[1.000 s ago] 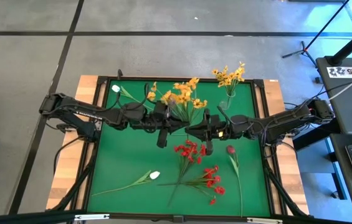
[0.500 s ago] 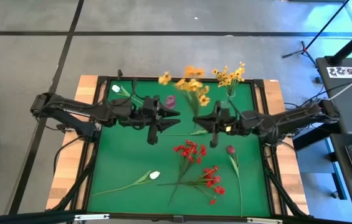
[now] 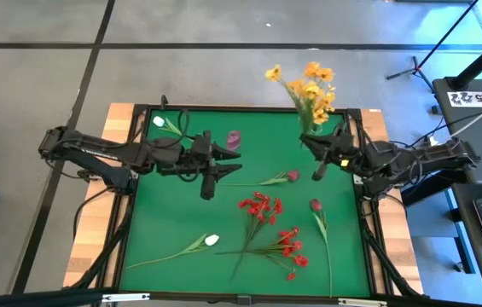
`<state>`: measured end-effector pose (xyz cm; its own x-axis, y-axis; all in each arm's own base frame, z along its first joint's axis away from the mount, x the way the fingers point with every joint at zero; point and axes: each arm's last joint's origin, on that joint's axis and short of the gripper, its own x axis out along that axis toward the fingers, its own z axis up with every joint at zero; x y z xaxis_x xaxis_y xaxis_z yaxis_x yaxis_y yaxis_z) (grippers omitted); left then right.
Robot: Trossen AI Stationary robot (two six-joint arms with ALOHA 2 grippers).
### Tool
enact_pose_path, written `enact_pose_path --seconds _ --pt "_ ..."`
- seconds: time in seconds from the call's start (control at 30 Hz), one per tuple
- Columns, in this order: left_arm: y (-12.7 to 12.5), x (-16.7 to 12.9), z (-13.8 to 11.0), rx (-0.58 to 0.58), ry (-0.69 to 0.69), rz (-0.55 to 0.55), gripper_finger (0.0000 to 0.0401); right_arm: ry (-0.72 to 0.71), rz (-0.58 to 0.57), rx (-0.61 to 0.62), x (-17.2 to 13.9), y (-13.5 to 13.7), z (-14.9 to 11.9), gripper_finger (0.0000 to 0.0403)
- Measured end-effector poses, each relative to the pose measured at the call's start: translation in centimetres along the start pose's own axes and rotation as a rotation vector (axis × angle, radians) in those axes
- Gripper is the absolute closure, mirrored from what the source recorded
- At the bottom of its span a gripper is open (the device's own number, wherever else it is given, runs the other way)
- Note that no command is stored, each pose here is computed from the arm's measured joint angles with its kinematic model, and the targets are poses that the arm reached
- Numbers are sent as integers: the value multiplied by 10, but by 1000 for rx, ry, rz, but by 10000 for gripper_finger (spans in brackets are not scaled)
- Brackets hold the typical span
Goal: Sort flowers into vase by color
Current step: Put the yellow flowers into the transparent vase
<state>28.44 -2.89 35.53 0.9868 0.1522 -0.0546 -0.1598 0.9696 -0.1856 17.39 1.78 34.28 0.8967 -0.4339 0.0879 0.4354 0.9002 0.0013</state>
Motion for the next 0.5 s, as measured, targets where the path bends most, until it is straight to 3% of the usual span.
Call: enact_pose_path --seconds 0.33,0.5 --pt "2 0 -3 33 33 11 255 -111 -201 -6 -26 -31 -50 394" --pt "3 0 -6 40 58 18 255 -81 -311 -49 -29 -47 -79 394"
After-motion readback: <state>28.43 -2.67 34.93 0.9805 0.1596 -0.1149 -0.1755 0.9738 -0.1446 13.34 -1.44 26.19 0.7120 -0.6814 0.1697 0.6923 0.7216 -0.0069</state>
